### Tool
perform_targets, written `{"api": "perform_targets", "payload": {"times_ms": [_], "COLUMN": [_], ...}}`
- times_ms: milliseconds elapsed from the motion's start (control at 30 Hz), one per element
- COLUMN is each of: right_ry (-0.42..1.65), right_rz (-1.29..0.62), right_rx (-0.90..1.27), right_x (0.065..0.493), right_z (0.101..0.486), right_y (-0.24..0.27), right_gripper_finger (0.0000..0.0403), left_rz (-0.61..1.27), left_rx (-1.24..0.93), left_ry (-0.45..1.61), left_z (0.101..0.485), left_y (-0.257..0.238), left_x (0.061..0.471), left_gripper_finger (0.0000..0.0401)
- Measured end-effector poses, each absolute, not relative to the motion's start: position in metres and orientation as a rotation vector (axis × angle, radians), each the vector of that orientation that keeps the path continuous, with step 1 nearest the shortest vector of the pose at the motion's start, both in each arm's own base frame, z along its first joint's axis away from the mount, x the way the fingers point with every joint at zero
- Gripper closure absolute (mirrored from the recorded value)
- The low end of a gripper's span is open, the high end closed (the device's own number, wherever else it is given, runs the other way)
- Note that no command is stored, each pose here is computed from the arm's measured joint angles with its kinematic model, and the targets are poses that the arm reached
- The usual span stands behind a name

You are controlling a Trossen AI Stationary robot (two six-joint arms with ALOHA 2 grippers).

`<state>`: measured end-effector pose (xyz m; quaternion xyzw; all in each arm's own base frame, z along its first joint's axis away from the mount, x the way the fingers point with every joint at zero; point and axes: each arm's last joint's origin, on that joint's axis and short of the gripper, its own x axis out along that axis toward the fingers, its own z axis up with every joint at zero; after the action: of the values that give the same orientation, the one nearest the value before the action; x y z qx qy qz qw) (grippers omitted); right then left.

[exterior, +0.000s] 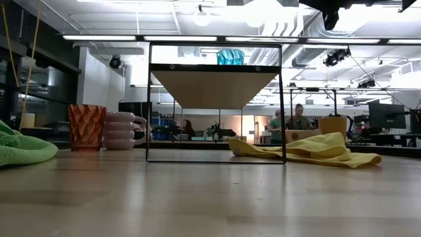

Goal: Stack small to large cups/mugs on shelf
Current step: Put the blue plastic cup on the shelf

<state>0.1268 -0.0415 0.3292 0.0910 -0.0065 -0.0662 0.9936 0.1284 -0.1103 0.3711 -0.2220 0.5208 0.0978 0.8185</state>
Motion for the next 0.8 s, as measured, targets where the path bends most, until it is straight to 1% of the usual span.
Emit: {"api": "perform_targets", "payload": {"times_ms": [133, 300, 467, 667, 800], "right_ry": [-0.013, -0.013, -0.013, -0.025, -0.093], "right_rz": [-0.132, -0.132, -0.132, -0.127, -0.09], "right_rx": [0.182, 0.182, 0.182, 0.181, 0.158], "right_x": [0.127, 0.127, 0.127, 0.127, 0.128], "right_z": [0.329, 0.329, 0.329, 0.33, 0.338], "right_y": [-0.042, -0.042, -0.042, -0.041, -0.038], "right_gripper_finger": [0.0334, 0.0334, 0.0334, 0.0334, 0.0334], "left_rz": [0.171, 0.116, 0.042, 0.106, 0.143], "left_rx": [-0.496, -0.506, -0.529, -0.472, -0.42], "left_ry": [0.923, 0.694, 0.329, 0.078, -0.017], "left_z": [0.382, 0.374, 0.371, 0.352, 0.346], "left_y": [-0.097, -0.084, -0.069, -0.032, -0.002], "left_x": [0.148, 0.18, 0.209, 0.231, 0.235], "left_gripper_finger": [0.0401, 0.0401, 0.0401, 0.0401, 0.0401]}}
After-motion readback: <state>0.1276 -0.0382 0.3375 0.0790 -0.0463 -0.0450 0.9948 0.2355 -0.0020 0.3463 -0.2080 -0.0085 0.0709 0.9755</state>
